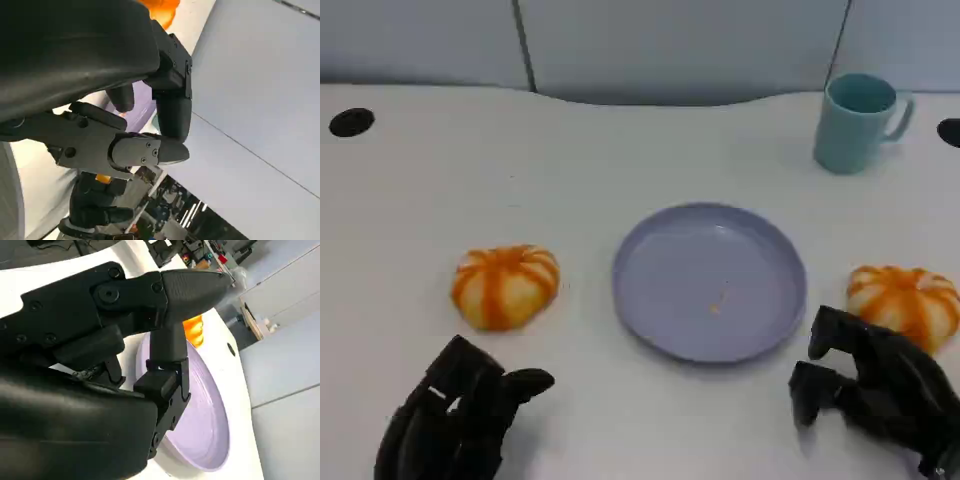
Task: Grasp the bread from the table and place it into the plate.
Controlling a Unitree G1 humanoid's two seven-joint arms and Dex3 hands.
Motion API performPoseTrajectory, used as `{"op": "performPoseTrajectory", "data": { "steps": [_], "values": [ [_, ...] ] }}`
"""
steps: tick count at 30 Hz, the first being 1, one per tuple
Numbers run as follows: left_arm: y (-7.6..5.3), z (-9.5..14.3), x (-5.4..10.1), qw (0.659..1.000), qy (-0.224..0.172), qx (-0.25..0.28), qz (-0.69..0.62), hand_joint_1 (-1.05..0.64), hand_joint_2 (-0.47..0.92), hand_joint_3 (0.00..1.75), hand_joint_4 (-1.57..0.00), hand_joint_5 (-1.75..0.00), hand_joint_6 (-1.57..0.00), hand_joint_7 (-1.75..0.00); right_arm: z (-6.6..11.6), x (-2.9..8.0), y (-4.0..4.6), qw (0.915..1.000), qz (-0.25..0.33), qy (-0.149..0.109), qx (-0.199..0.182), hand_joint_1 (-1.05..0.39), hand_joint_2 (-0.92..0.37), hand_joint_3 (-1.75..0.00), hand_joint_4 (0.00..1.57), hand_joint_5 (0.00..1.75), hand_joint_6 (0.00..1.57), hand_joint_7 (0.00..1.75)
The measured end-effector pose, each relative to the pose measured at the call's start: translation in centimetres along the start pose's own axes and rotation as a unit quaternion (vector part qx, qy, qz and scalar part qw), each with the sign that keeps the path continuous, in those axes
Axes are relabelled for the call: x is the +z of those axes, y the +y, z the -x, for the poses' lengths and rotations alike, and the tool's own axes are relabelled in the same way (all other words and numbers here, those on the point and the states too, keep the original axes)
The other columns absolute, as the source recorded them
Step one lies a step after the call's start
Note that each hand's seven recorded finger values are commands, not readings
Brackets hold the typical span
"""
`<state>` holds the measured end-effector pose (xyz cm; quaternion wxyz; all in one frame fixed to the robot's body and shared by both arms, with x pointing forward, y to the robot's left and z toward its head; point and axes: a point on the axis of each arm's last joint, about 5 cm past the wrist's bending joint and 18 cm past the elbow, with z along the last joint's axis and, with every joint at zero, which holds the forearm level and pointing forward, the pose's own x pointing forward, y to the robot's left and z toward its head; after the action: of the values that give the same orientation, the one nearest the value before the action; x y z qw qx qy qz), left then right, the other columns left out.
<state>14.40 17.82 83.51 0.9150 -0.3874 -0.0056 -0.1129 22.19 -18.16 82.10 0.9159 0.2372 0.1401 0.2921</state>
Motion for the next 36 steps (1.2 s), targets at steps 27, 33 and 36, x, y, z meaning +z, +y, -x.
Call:
{"op": "performPoseTrajectory", "data": {
  "steps": [27, 33, 36],
  "values": [
    [0.1, -0.1, 0.0, 1.000, 0.000, -0.001, -0.002, -0.48, 0.92, 0.30, -0.67, -1.75, -0.41, -1.63, -0.1, 0.0, 0.07, 1.0000, 0.003, 0.000, -0.001, -0.50, -0.92, -0.33, 0.75, 1.75, 0.67, 1.52],
    [0.1, -0.1, 0.5, 0.999, -0.016, -0.005, -0.030, -0.55, 0.92, 0.28, -0.53, -1.64, -0.46, -1.33, -0.1, 0.0, 0.12, 1.0000, 0.004, 0.001, -0.001, -0.51, -0.92, -0.32, 0.76, 1.74, 0.69, 1.50],
    [0.0, -0.2, 1.4, 0.994, -0.019, -0.009, -0.110, -0.59, 0.92, 0.25, -0.45, -1.57, -0.53, -1.10, -0.3, 0.0, 0.26, 1.0000, 0.003, 0.002, -0.004, -0.51, -0.92, -0.31, 0.77, 1.73, 0.71, 1.49]
  ]
}}
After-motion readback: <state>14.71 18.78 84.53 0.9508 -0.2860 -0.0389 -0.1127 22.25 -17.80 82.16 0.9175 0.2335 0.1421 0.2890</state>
